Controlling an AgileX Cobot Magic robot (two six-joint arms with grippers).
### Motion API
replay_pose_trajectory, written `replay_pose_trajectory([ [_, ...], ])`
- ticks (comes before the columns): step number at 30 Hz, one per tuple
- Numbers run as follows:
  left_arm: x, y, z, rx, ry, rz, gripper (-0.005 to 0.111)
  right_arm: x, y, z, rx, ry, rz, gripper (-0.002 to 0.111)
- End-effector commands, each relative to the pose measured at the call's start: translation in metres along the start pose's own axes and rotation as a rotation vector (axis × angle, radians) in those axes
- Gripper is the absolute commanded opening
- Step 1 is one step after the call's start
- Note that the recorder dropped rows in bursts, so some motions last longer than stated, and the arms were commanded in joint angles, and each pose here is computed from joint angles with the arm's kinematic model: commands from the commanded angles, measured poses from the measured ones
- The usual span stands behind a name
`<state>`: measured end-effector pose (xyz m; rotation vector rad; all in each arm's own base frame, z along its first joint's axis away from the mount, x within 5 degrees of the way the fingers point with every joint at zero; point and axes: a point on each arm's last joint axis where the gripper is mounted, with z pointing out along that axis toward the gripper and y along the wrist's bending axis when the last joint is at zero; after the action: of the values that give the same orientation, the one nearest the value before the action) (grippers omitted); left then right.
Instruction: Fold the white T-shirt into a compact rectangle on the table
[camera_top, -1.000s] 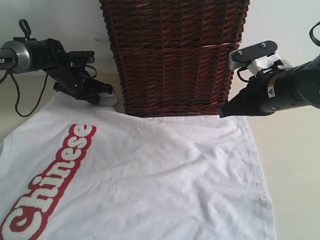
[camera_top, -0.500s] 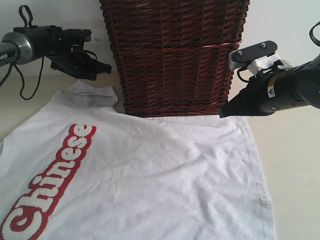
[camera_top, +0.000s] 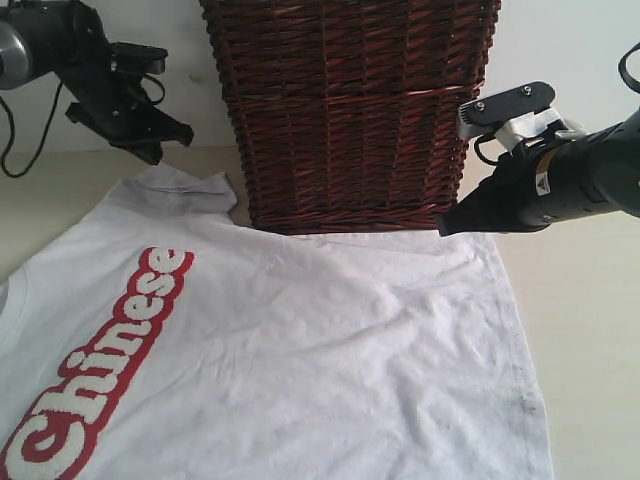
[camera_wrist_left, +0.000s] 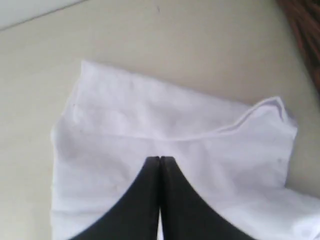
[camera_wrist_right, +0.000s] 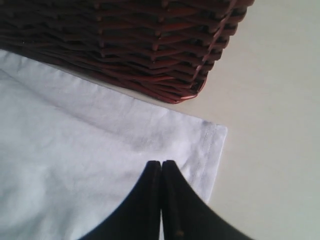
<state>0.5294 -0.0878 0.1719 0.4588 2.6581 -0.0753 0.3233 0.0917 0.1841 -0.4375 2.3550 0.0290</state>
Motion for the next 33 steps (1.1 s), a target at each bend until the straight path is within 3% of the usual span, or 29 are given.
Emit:
replay_pose_trajectory([
  [1,0.019,0.032,-0.01,0.021,0.155,-0.061,0.0,-0.001,0.0,-0.002,0.002,-0.004,-0.015,0.0],
  [6,0.027,0.055,-0.026,0.093,0.163,-0.163,0.0,-0.001,0.0,-0.002,0.002,-0.004,-0.015,0.0],
  [9,0.03,0.053,-0.045,0.117,0.156,-0.17,0.0,0.0,0.0,-0.002,0.003,-0.001,-0.015,0.0],
  [16,0.052,0.043,-0.09,0.047,0.213,-0.13,0.0,0.0,0.0,-0.002,0.005,0.006,-0.015,0.0],
  [23,0.105,0.025,-0.122,0.026,0.206,-0.14,0.0,0.0,0.0,-0.002,0.005,0.006,-0.015,0.0],
  [33,0.21,0.012,-0.079,-0.083,0.382,-0.194,0.0,0.003,-0.001,-0.002,0.013,0.03,-0.015,0.0],
])
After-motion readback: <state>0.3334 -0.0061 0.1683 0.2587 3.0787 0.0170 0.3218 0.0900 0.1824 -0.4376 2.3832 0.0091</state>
